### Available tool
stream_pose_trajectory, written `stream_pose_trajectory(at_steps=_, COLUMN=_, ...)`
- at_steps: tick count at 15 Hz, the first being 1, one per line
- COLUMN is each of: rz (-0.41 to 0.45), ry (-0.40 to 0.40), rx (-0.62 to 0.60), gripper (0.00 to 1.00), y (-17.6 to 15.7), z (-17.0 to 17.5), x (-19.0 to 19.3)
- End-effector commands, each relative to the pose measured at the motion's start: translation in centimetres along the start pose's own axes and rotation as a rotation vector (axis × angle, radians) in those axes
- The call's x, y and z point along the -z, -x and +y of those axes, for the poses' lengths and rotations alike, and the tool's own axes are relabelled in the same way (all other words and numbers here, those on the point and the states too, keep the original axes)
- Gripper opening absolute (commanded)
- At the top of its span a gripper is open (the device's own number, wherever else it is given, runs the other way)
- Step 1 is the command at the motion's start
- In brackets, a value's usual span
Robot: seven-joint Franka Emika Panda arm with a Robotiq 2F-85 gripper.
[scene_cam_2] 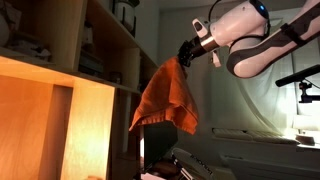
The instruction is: Pick up the towel and wipe the screen of the computer monitor
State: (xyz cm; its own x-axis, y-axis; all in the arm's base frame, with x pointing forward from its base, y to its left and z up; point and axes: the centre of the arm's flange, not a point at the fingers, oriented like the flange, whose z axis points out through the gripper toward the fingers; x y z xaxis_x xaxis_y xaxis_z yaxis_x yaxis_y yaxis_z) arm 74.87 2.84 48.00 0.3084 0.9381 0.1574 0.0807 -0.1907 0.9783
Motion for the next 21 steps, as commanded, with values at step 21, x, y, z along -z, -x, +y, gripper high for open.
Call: stream_pose_trajectory(at_steps=21, rz=0.245, ry=-0.275, rx=0.394, gripper=0.02, y=-2.0, z=2.2, x=5.3)
